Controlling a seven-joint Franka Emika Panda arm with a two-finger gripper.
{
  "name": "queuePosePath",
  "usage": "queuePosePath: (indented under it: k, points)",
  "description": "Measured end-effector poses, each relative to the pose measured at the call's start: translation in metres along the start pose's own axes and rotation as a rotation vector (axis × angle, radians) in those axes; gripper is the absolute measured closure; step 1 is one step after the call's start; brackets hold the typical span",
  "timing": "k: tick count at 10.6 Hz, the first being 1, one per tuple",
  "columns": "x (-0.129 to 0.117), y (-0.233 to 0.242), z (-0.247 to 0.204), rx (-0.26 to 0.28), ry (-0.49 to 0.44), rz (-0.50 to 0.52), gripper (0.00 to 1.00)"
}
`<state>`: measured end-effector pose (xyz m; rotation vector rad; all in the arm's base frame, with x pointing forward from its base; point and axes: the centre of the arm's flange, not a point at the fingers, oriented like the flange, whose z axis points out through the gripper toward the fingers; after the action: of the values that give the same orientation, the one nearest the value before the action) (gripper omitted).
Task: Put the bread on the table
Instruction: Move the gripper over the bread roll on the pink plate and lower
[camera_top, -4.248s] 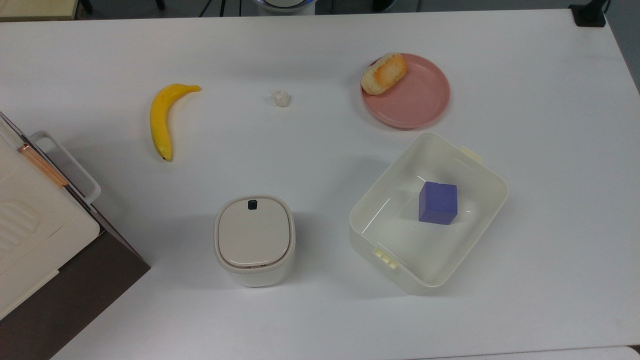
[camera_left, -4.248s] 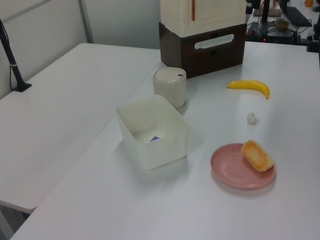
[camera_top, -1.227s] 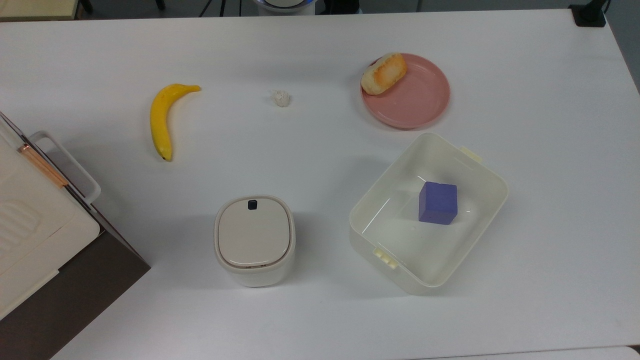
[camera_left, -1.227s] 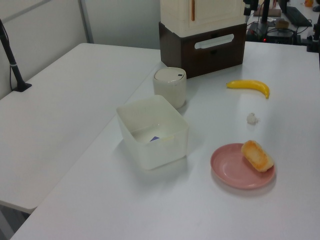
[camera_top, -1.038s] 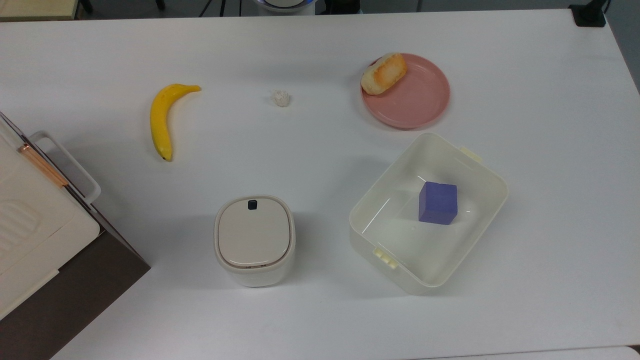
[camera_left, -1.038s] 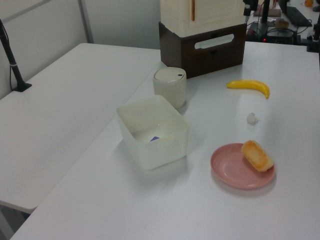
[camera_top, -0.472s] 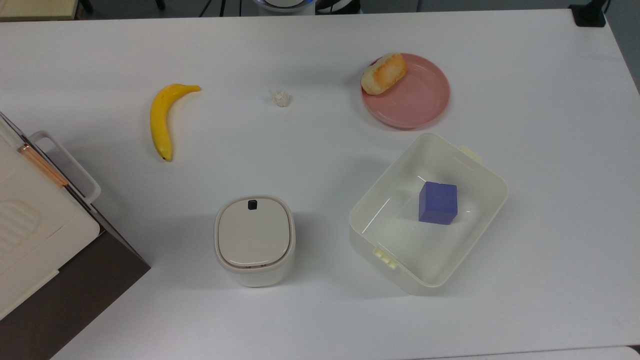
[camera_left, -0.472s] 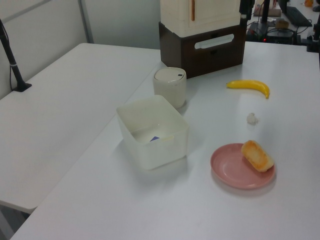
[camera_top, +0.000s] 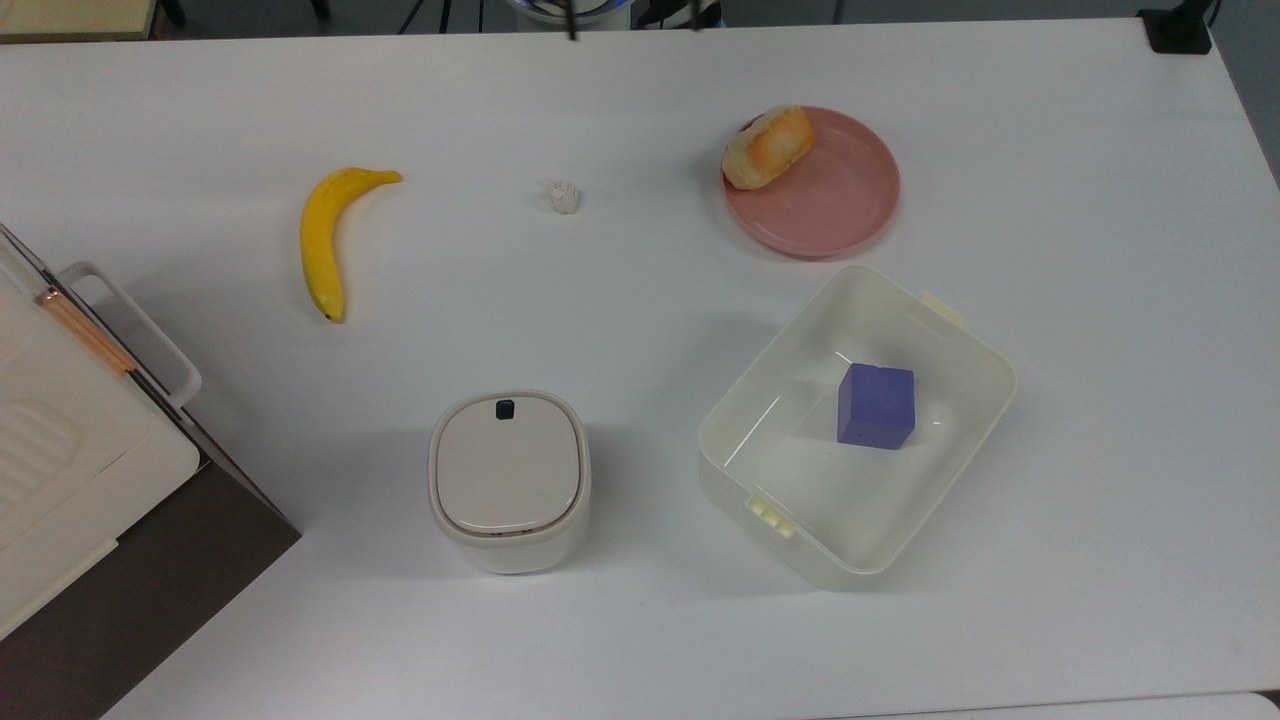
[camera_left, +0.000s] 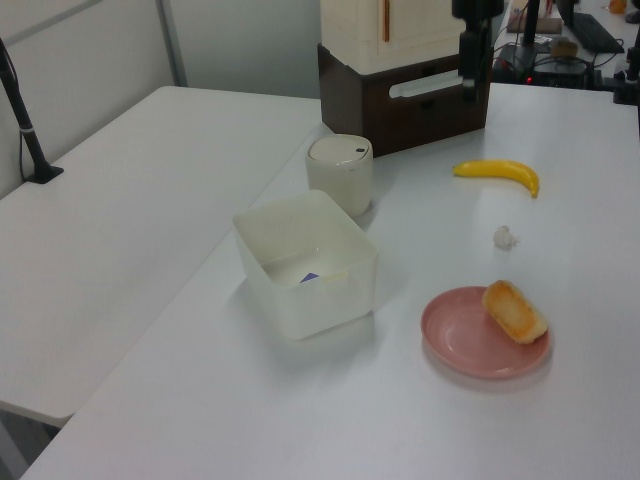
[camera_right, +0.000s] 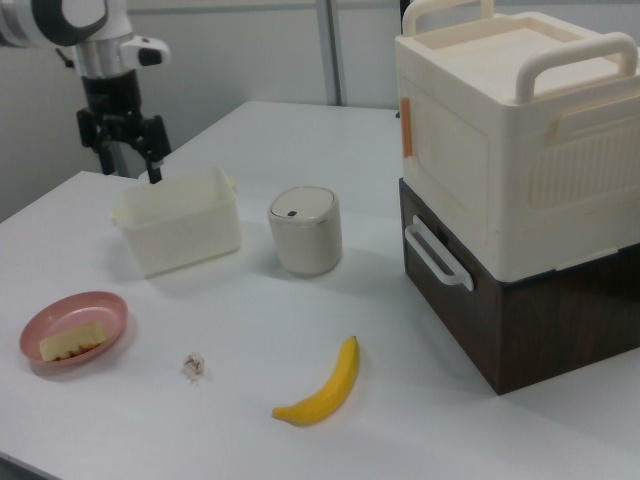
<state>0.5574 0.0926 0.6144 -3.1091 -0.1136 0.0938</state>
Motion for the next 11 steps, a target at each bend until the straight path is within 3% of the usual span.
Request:
queuePosePath:
  k: [5,11]
  points:
    - [0.001,-0.108,0.072,-0.133,-0.105,-0.127,0.00]
    - [-0.034,-0.174,0.169,-0.246,-0.210,-0.192,0.00]
